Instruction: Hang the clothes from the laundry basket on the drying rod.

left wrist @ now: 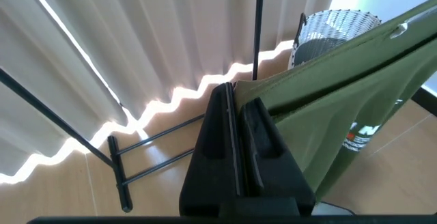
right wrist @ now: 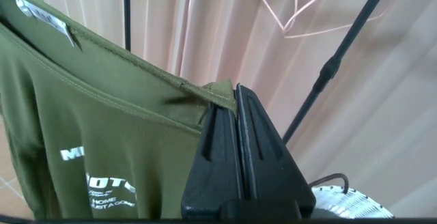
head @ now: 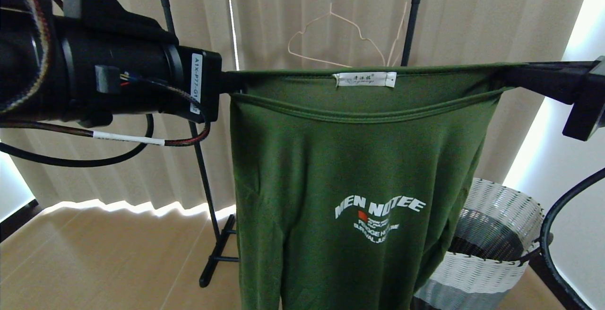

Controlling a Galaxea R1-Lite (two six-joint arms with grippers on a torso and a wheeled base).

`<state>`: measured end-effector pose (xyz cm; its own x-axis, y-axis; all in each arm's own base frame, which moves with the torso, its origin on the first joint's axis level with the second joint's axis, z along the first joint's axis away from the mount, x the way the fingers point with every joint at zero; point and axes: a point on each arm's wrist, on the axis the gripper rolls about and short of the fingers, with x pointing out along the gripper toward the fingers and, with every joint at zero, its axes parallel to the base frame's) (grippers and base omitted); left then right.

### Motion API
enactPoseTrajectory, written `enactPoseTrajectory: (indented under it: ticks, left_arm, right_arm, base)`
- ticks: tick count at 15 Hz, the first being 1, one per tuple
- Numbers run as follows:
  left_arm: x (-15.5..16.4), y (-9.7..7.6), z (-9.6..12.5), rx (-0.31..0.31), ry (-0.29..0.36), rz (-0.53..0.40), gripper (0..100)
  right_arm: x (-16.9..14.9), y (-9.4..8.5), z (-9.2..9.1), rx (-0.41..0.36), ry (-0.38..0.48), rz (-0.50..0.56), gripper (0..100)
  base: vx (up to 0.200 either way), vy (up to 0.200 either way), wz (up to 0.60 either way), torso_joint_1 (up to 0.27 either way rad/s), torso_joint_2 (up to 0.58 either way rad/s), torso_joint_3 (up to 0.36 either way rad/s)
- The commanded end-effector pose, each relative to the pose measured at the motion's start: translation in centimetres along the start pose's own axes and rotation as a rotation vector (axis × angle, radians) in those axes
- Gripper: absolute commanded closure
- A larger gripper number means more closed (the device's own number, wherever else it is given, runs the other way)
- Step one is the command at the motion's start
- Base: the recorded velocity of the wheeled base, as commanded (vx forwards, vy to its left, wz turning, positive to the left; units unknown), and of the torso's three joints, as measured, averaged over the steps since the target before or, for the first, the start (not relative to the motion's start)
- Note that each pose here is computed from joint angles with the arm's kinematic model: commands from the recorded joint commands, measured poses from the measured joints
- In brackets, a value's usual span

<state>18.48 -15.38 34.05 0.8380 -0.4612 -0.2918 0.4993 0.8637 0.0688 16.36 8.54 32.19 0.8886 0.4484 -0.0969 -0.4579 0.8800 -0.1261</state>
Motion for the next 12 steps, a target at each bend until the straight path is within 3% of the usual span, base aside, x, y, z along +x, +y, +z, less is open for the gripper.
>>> enactPoseTrajectory:
  ticks: [1,2,6,10,12]
  left_arm:
    - [-0.3,0.0,0.2,-0.001,-0.011,-0.003,100]
    - [-0.3,0.1,0.2,-0.001,-0.011,-0.001,100]
    - [0.0,0.4,0.0,-0.006,-0.015,0.021,100]
    - [0.5,1.1,-0.5,-0.013,0.011,0.139,100]
    - [0.6,1.1,-0.5,-0.030,0.010,0.155,100]
  right_arm:
    - [0.1,0.0,-0.2,-0.002,0.007,0.000,100]
    - [0.1,0.0,-0.2,-0.002,0.006,0.000,0]
    - [0.0,0.1,-0.9,-0.004,0.025,0.007,0]
    - [-0.2,0.6,-1.2,-0.003,0.021,0.035,0]
    - [-0.3,1.0,-1.3,-0.005,0.020,0.058,0]
  base:
    - [0.000,0.000,0.00,0.000,0.00,0.000]
    - [0.000,0.000,0.00,0.000,0.00,0.000]
    - [0.000,0.000,0.00,0.000,0.00,0.000]
    - [0.000,0.000,0.00,0.000,0.00,0.000]
    - [0.000,0.000,0.00,0.000,0.00,0.000]
